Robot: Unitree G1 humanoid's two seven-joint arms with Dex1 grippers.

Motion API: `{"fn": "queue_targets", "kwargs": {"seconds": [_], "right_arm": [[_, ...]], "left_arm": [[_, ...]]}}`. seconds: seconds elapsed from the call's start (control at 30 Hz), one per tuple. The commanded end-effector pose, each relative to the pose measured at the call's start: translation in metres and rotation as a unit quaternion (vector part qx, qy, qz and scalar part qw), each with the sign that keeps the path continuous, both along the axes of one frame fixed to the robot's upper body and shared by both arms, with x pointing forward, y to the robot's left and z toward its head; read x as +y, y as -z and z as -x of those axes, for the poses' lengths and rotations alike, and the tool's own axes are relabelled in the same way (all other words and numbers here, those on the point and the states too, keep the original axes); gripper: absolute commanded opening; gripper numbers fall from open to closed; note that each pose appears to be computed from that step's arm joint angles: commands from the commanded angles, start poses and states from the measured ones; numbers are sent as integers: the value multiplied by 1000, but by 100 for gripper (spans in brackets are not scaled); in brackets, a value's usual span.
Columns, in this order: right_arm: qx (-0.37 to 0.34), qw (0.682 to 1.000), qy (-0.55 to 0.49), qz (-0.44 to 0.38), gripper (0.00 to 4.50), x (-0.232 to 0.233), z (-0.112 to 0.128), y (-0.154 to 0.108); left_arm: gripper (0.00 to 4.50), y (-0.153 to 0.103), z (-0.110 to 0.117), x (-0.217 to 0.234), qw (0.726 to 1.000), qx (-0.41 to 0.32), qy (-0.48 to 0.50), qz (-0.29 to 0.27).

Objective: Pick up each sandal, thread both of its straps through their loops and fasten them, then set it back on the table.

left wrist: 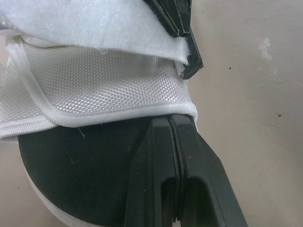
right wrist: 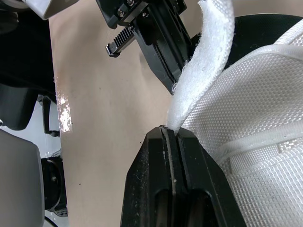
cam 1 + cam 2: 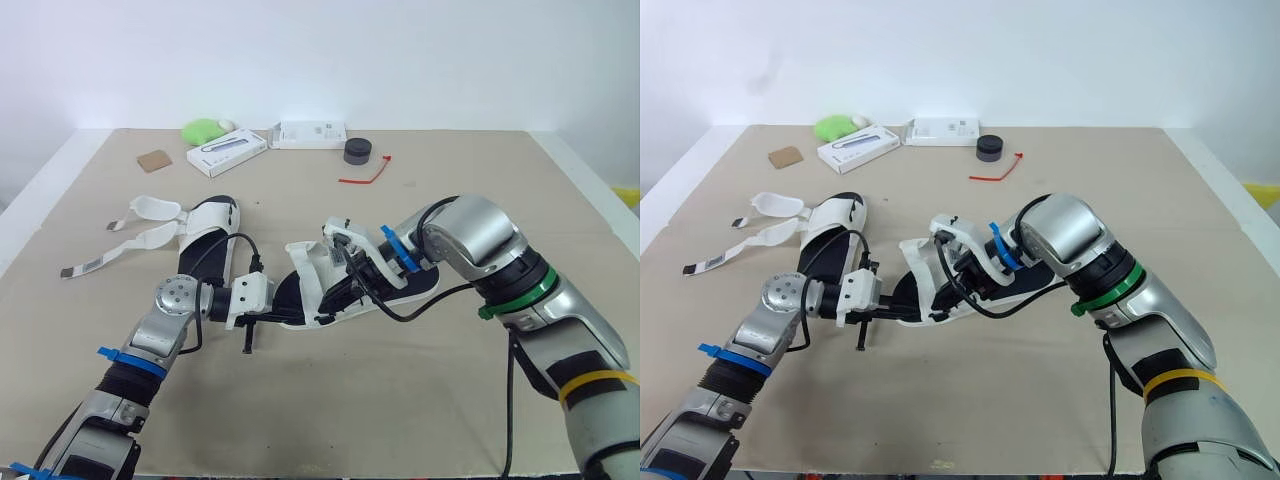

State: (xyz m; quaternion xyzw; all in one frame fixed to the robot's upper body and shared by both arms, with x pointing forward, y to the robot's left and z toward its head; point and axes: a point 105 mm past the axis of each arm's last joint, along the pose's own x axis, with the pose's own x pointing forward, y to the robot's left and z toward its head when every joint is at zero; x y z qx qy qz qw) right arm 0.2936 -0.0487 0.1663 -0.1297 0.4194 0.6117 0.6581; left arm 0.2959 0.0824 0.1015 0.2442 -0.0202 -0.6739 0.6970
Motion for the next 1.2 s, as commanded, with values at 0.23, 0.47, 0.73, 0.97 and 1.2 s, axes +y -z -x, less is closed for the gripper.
{"fn": "queue_targets", "kwargs": {"seconds": [0.23,0.47,0.73,0.97,1.2], "right_arm": [[-25,1000,4,-12,441,-8,-2,-5],[-45,997,-17,-58,441,-33,25,-26],[25,994,31,-102,441,-27,48,-1],[59,983,107,-137,441,-18,30,5],[64,982,125,-127,441,-21,27,9]], "left_arm": [[0,29,11,-1,998,46,16,-43],[0,30,13,2,998,48,15,-45],[0,28,13,5,997,50,18,-51],[0,27,14,7,997,51,18,-52],[0,28,14,7,997,52,16,-51]]}}
